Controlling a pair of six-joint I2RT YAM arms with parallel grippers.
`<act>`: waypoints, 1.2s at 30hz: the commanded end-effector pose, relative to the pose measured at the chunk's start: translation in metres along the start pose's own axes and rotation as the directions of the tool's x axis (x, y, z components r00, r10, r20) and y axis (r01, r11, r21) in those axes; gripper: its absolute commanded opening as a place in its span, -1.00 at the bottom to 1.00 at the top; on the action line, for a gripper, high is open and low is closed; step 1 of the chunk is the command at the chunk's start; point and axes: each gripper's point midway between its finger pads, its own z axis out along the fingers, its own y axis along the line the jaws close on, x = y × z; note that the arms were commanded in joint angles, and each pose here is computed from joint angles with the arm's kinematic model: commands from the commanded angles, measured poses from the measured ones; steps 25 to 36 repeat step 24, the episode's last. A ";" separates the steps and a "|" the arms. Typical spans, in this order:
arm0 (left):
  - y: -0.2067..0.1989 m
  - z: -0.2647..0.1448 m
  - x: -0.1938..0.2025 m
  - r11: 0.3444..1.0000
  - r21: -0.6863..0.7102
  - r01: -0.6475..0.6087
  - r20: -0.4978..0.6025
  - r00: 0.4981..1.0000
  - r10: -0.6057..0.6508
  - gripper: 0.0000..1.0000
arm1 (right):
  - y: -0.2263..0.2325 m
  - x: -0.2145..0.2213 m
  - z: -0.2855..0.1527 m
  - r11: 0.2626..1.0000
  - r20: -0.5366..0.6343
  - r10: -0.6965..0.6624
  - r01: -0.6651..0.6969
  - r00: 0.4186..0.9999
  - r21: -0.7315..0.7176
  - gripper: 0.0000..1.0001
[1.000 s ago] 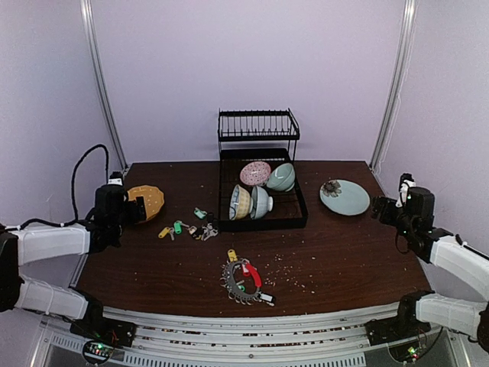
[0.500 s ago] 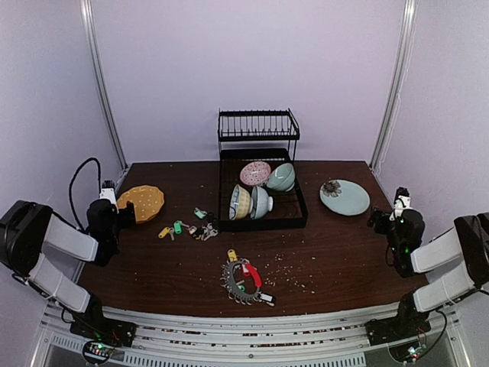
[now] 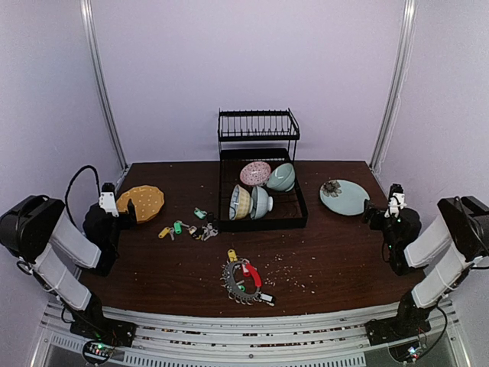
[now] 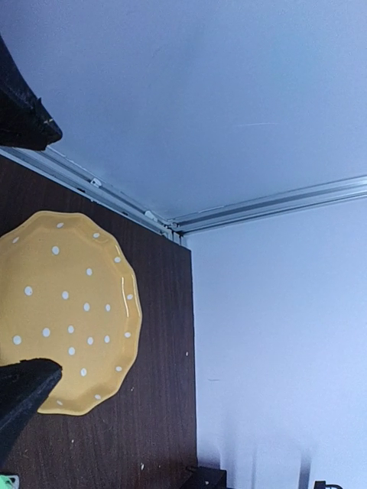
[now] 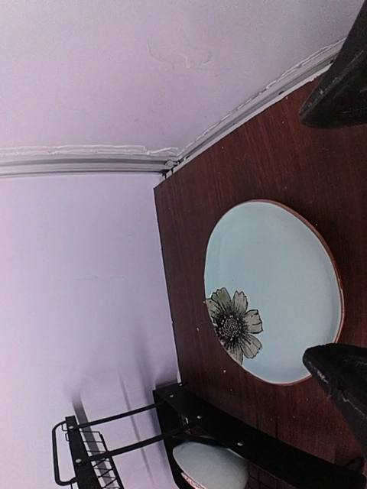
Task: Put the keys on the keyring
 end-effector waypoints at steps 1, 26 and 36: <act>0.003 0.002 -0.019 1.000 -0.007 0.014 0.070 0.997 -0.014 0.97 | -0.028 -0.016 -0.019 0.988 0.106 0.058 -0.073 0.993 0.137 1.00; 0.003 0.002 -0.019 1.000 -0.005 0.013 0.074 0.997 -0.013 0.96 | -0.020 -0.011 -0.007 0.993 0.063 0.035 -0.042 0.997 0.114 1.00; 0.003 0.002 -0.019 1.000 -0.005 0.013 0.074 0.997 -0.013 0.96 | -0.020 -0.011 -0.007 0.993 0.063 0.035 -0.042 0.997 0.114 1.00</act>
